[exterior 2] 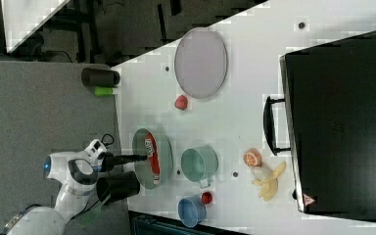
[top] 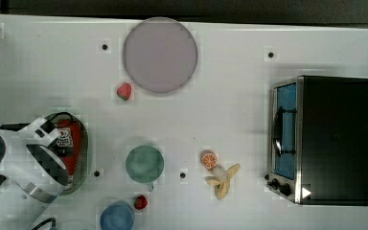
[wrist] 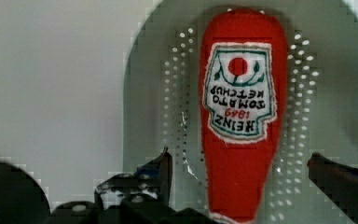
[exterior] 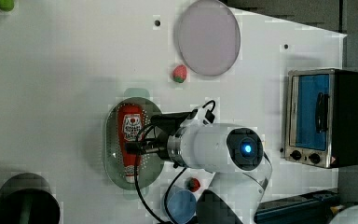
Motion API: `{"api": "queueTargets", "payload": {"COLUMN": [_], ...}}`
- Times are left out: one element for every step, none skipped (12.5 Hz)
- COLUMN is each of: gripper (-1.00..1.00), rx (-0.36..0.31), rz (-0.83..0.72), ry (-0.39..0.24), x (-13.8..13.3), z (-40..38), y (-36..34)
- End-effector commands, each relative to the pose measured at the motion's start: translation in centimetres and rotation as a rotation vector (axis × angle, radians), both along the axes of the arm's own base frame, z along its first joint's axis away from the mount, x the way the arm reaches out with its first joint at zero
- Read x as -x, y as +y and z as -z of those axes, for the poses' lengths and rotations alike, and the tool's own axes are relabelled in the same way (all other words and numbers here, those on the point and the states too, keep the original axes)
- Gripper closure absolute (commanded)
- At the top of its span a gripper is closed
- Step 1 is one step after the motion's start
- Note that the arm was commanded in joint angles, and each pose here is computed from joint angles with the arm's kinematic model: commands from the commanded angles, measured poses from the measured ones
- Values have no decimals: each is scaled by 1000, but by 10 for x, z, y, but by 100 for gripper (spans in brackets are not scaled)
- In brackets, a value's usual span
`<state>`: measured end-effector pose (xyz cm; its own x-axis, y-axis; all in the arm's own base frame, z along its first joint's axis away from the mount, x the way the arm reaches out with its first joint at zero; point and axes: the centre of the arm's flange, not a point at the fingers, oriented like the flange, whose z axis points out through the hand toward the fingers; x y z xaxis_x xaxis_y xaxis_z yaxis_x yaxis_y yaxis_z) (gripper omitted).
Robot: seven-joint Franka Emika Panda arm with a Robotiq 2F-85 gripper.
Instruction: Pick ketchup from strainer and place it on the table
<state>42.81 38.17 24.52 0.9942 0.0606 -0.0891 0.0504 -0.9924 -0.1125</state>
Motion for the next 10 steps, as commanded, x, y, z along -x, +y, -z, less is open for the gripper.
{"api": "queueTargets", "payload": {"gripper": [-100, -100, -100, -100, -100, -100, -100, -100, -91, -68], "rx": [3, 6, 5, 5, 5, 1, -6, -12, -6, 0], "rz": [115, 126, 130, 123, 112, 100, 95, 91, 93, 92], "ry": [-21, -22, -25, -30, -33, -39, -46, -51, -49, -50], "x": [-2, -1, -1, -1, -2, -2, -4, -5, -5, -5], "z": [8, 18, 28, 37, 47, 54, 60, 63, 66, 68], "y": [3, 3, 3, 2, 1, 0, 0, 2, 2, 1]}}
